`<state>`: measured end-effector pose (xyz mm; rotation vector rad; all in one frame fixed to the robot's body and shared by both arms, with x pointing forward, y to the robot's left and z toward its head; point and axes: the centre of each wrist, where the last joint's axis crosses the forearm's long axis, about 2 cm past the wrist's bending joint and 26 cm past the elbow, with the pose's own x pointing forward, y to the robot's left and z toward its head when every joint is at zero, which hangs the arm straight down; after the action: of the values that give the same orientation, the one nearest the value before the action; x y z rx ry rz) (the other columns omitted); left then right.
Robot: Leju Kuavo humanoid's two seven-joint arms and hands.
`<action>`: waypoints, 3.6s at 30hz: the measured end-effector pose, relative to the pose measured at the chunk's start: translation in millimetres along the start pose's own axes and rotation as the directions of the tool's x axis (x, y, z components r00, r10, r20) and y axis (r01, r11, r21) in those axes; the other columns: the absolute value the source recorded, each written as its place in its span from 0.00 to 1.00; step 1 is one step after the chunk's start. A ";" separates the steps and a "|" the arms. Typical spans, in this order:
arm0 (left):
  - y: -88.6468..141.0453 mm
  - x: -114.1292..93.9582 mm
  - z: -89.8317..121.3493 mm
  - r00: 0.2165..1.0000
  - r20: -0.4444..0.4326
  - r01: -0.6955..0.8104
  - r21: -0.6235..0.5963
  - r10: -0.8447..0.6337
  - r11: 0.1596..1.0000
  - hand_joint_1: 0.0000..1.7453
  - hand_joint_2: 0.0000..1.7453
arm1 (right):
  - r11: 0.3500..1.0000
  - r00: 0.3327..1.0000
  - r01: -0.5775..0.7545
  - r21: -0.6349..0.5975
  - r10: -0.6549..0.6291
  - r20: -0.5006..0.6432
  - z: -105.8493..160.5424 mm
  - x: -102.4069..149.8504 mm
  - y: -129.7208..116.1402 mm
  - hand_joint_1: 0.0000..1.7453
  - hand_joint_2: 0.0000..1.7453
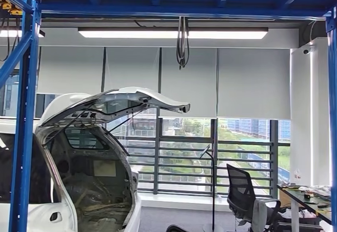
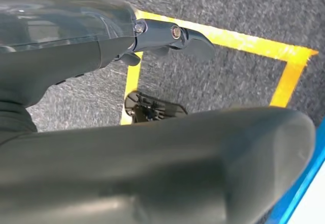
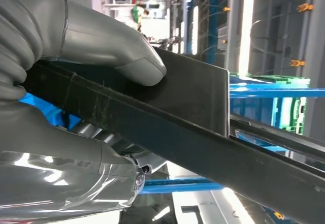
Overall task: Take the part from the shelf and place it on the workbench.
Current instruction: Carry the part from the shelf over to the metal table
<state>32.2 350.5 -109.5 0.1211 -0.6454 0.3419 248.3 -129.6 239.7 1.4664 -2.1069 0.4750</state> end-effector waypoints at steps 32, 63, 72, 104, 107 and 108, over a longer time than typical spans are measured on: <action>8.2 -10.0 6.6 0.995 -0.095 0.029 0.031 -0.026 0.999 0.00 1.00 | 0.990 0.988 -0.138 0.006 0.138 -0.075 35.8 14.3 -0.5 1.00 1.00; 11.7 -11.8 8.1 0.993 -0.102 0.055 0.033 -0.051 0.998 0.00 1.00 | 0.985 0.982 -0.173 -0.012 0.172 -0.078 47.1 22.3 -1.5 1.00 1.00; 12.5 -7.5 5.6 0.992 -0.097 0.077 0.014 -0.076 0.997 0.00 1.00 | 0.984 0.983 -0.176 -0.020 0.175 -0.062 44.5 26.0 -5.0 1.00 1.00; 18.7 3.8 -0.4 0.992 -0.087 0.100 0.038 -0.096 0.994 0.00 1.00 | 0.950 0.941 -0.306 0.068 0.313 -0.127 44.0 35.9 -29.9 1.00 1.00; 20.0 3.6 -0.2 0.992 -0.087 0.095 0.044 -0.090 0.995 0.00 1.00 | 0.936 0.927 -0.335 0.105 0.348 -0.142 33.5 37.5 -36.9 1.00 1.00; 20.5 3.5 -0.1 0.992 -0.087 0.094 0.046 -0.089 0.995 0.00 1.00 | 0.932 0.923 -0.343 0.117 0.357 -0.142 28.9 37.8 -38.7 1.00 1.00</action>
<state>27.7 370.7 -107.3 0.1828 -0.5452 0.2734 267.9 -187.8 238.7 1.0526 -2.2454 0.8045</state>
